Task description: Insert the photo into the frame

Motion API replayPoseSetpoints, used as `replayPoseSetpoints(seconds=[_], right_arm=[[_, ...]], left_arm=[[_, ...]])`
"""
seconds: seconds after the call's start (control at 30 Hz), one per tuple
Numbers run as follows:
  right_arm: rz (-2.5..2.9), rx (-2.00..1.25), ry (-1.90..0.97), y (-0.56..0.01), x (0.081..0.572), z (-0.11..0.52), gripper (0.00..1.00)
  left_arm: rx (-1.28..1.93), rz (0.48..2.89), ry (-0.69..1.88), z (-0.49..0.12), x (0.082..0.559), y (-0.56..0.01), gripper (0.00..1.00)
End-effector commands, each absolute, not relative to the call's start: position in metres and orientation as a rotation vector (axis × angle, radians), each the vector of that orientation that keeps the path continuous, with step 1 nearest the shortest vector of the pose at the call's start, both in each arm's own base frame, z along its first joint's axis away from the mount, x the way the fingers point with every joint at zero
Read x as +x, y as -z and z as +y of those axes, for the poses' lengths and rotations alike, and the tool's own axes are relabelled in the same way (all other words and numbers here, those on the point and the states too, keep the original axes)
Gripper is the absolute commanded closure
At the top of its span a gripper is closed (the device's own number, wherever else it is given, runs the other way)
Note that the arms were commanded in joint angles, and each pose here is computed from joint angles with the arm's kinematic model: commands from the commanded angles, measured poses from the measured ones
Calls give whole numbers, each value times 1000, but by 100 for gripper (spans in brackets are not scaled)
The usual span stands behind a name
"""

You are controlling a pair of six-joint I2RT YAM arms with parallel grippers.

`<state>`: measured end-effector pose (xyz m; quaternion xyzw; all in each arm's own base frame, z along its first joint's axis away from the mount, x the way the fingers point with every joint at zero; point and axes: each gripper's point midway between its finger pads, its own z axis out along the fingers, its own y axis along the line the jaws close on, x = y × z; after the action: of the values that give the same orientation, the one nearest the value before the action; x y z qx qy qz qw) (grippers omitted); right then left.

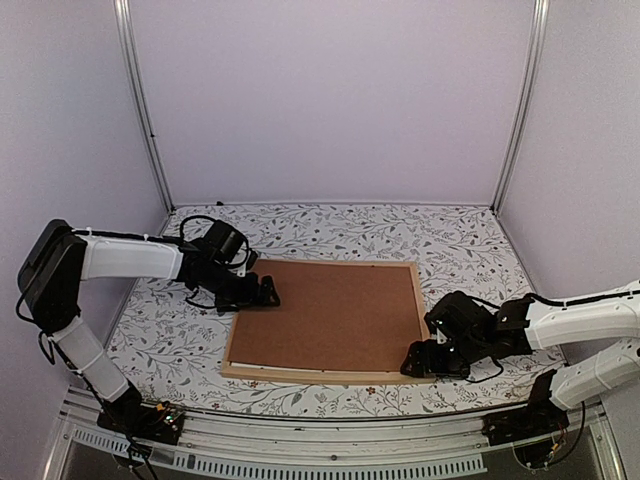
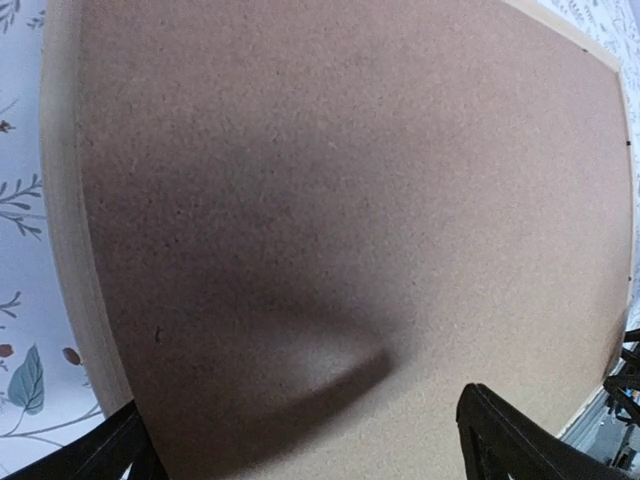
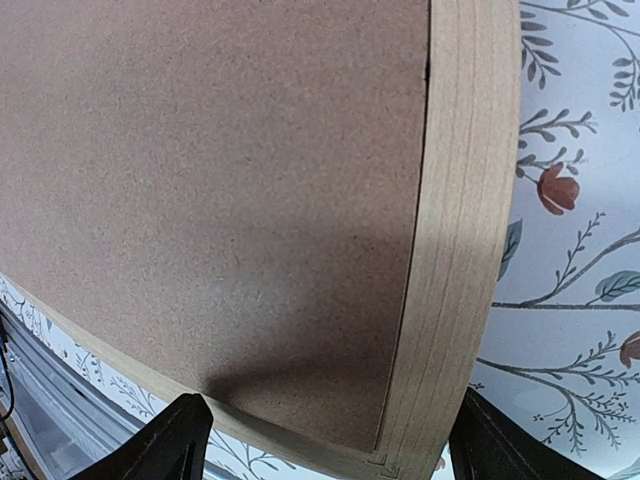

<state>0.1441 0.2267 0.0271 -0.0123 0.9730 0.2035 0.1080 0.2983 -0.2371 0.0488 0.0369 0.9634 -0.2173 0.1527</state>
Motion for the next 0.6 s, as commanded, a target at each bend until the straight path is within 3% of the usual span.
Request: replayPoseSetpoints(seconds=[0.0,0.57], right_arm=[[2908,-25,-500,-12,137,211,14],[2883,-44,-478,-19,143,210,13]], left_arm=[[167,2811,522,-234,284,-47,0],[178,2802,487,-233,286,-59,0]])
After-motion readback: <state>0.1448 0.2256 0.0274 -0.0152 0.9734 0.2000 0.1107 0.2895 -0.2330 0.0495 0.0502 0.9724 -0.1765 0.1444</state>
